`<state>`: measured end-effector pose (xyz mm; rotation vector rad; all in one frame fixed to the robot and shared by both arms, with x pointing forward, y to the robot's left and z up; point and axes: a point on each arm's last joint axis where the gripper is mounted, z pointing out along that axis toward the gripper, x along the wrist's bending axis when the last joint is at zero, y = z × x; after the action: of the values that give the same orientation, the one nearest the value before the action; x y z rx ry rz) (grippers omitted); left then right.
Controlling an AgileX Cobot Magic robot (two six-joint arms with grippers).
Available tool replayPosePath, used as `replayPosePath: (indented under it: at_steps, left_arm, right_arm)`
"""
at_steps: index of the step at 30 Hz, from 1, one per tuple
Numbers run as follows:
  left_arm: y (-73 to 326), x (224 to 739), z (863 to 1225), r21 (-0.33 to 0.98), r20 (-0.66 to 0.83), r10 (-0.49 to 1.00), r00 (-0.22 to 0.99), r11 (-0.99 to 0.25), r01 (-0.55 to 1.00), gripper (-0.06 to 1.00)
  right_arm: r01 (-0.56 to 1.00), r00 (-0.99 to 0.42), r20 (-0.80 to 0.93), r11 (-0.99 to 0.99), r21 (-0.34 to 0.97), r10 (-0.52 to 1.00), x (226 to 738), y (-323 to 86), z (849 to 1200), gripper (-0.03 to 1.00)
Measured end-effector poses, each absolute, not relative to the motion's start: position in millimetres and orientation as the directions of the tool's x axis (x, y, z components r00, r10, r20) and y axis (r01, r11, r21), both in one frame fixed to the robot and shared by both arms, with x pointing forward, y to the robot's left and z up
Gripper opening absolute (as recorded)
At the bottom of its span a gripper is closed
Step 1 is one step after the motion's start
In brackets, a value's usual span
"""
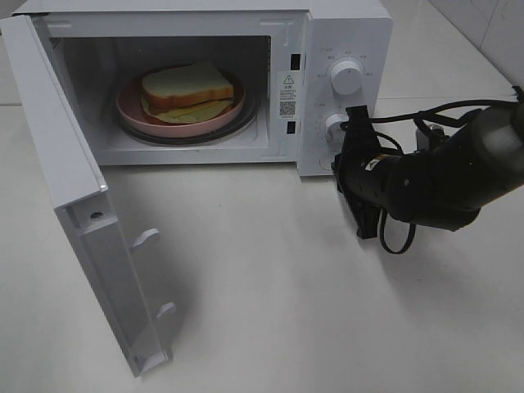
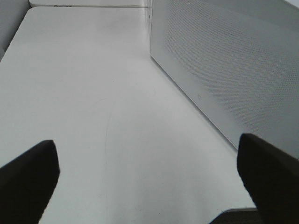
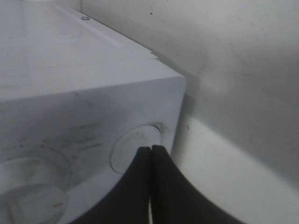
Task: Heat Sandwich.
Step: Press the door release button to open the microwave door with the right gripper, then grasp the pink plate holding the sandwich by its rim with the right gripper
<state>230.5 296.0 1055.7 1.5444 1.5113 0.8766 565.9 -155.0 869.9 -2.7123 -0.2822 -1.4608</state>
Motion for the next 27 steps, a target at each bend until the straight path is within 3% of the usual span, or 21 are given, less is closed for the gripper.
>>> replayPosePath:
  at_steps: [9,17,27]
  left_arm:
    - [296.0,230.5,1055.7,0.891,-0.049,0.997,0.051,0.020,0.453,0.97]
    - [296.0,230.5,1055.7,0.891,-0.049,0.997,0.051,0.020,0.453,0.97]
    - [296.0,230.5,1055.7,0.891,-0.049,0.997,0.051,0.020,0.453,0.97]
  right_arm:
    - [0.328,0.569,0.760,-0.934,0.141,0.314,540.9,-161.1,886.0,0.01]
    - [0.644,0.421,0.606,-0.693,0.324,0.675,521.5,-158.3,913.3,0.02]
    - [0.835,0.249,0.479,-0.437,0.333,0.842,505.1,-154.3,928.0,0.03]
